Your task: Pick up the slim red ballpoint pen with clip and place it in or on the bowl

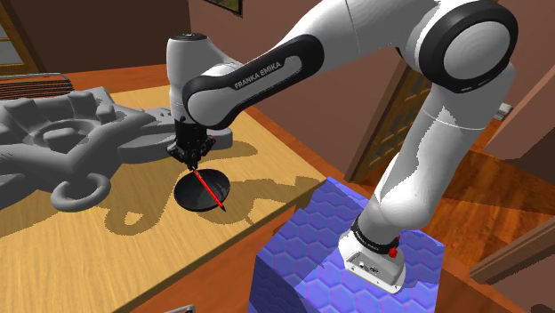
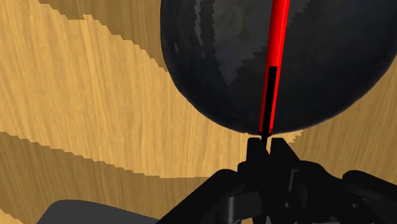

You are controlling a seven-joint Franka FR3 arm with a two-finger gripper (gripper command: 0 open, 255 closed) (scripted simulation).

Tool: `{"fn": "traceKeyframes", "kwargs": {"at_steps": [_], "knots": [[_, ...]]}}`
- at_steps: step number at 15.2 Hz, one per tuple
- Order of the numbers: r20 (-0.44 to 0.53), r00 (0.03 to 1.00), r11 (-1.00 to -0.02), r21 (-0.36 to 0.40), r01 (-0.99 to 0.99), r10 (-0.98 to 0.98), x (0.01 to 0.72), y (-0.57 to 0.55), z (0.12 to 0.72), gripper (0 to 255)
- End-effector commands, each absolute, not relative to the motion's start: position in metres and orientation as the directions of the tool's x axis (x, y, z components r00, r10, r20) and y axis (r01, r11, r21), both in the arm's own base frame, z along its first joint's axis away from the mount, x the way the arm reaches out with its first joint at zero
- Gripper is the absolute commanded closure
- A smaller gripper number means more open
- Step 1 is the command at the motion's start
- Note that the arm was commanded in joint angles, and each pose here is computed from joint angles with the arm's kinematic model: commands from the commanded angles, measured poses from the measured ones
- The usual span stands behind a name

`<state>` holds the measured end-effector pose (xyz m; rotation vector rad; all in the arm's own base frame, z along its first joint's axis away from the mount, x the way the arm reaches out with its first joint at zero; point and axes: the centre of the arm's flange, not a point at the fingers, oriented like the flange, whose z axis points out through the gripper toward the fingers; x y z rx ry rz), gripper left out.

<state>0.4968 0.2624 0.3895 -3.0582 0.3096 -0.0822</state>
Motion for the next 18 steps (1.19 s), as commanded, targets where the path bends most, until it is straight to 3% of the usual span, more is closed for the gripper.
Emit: {"fn": "traceKeyframes", "kwargs": {"at_steps": [1, 4, 5, 10, 14, 18], "knots": [[0.046, 0.978, -0.978, -0.072, -0.198, -0.202, 0.497, 0.262, 0.389, 255], [0.046, 0.978, -0.978, -0.072, -0.198, -0.202, 0.497, 0.262, 0.389, 255], [0.046, 0.978, -0.978, -0.072, -0.198, -0.202, 0.497, 0.262, 0.389, 0], [0.046, 0.978, -0.978, -0.072, -0.198, -0.202, 0.497, 0.262, 0.389, 0], [0.046, 0.978, -0.978, -0.072, -0.198, -0.202, 0.494, 0.259, 0.439, 0], [0.046, 0.978, -0.978, -0.072, -0.198, -0.202, 0.494, 0.259, 0.439, 0]]}}
